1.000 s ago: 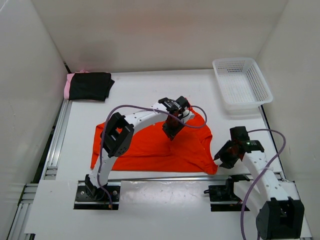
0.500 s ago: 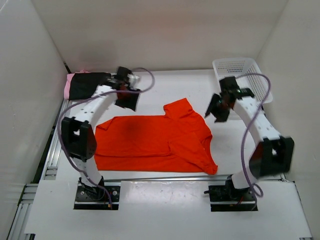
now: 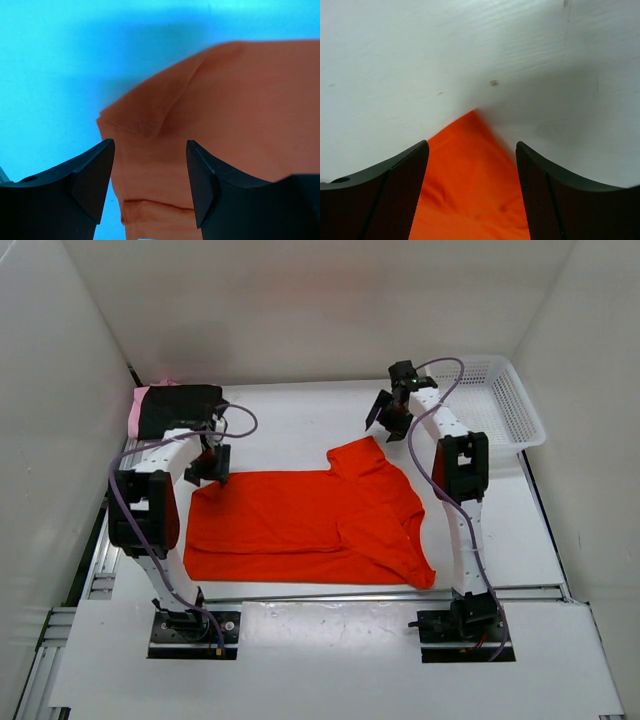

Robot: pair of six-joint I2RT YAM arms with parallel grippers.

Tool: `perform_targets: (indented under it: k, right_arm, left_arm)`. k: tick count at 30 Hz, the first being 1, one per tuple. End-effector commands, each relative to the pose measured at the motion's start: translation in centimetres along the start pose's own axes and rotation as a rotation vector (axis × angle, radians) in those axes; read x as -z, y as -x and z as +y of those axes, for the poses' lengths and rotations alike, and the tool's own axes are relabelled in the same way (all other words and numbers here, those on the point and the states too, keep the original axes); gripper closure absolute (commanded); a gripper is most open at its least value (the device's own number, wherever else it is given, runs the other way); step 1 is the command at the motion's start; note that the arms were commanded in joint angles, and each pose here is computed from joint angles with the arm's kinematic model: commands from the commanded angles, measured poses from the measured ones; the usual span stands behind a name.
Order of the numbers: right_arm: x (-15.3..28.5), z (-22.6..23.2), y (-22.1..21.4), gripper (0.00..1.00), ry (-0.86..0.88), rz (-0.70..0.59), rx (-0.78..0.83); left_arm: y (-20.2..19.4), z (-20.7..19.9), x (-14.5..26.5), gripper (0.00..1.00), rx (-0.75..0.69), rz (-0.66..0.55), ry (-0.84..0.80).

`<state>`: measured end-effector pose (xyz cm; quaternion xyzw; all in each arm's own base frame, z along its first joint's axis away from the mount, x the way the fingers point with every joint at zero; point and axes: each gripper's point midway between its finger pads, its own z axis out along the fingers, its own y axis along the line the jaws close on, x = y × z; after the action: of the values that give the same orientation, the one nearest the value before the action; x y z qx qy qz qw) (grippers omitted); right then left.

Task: Fold and stack the t-shirts
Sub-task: Grap the side of the flattened tshirt furthest away from the robot with both arms

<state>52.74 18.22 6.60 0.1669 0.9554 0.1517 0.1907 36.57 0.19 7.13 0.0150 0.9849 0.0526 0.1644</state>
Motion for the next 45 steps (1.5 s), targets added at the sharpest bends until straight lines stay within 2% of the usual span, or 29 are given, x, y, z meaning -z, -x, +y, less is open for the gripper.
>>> perform_targets:
  k: [1, 6, 9, 12, 14, 15, 17, 18, 22, 27, 32, 35, 36, 38, 40, 45]
  right_arm:
    - [-1.6, 0.4, 0.5, 0.25, 0.019, -0.02, -0.095]
    - [-3.1, 0.6, -1.1, 0.25, -0.03, 0.007, -0.081]
    - [-3.7, -0.3, -2.8, 0.3, -0.087, 0.029, -0.066]
    - [-4.9, -0.7, -4.1, 0.51, -0.086, 0.076, -0.07]
    - [-5.1, -0.2, -4.3, 0.6, -0.066, 0.099, -0.082]
    - [-5.5, -0.3, -4.7, 0.74, -0.066, 0.113, -0.095]
    - [-5.5, 0.1, -4.9, 0.88, -0.051, 0.126, -0.109]
    - [-5.2, 0.3, -4.7, 1.0, -0.045, 0.118, -0.117]
    - [-3.6, 0.5, -4.0, 1.0, -0.032, 0.071, -0.111]
    - [-1.5, 0.7, -4.0, 1.0, -0.014, 0.051, -0.087]
    - [-0.7, -0.6, -4.6, 1.0, -0.039, 0.059, -0.074]
    - [-0.1, -0.5, -4.5, 1.0, -0.032, 0.051, -0.064]
    - [0.3, -0.2, -4.4, 1.0, -0.015, 0.051, -0.051]
    - [1.4, 0.5, -4.0, 1.0, 0.013, 0.033, -0.048]
    - [2.2, 0.6, -4.2, 1.0, 0.03, 0.029, -0.023]
    - [7.4, 1.7, -3.7, 1.0, 0.101, -0.047, 0.028]
  left_arm:
    - [-0.4, 0.6, -0.2, 0.3, -0.032, -0.047, 0.108]
    - [0.0, 1.8, -0.5, 0.3, -0.032, -0.077, 0.199]
    - [-0.6, 1.4, -0.9, 0.3, -0.043, -0.069, 0.197]
    - [-0.9, 1.1, -1.4, 0.3, -0.057, -0.06, 0.202]
    - [-1.2, 1.0, -2.1, 0.3, -0.062, -0.037, 0.203]
    - [-1.2, 1.0, -2.1, 0.3, -0.062, -0.037, 0.203]
    - [-1.4, 1.0, -2.4, 0.3, -0.064, -0.028, 0.203]
    - [-1.4, 1.2, -2.3, 0.3, -0.064, -0.029, 0.212]
    - [-1.4, 1.2, -2.3, 0.4, -0.064, -0.029, 0.212]
    - [-2.6, 1.2, -4.1, 0.41, -0.079, 0.027, 0.226]
    - [-2.6, 1.0, -4.6, 0.49, -0.09, 0.037, 0.233]
    - [-2.8, 1.3, -4.8, 0.65, -0.094, 0.048, 0.258]
    - [-2.8, 1.3, -4.8, 0.78, -0.094, 0.048, 0.258]
    - [-2.5, 1.4, -4.4, 0.88, -0.091, 0.035, 0.258]
    - [-1.9, 1.5, -3.5, 0.9, -0.082, 0.005, 0.257]
    - [-0.9, 1.9, -1.3, 0.9, -0.072, -0.064, 0.281]
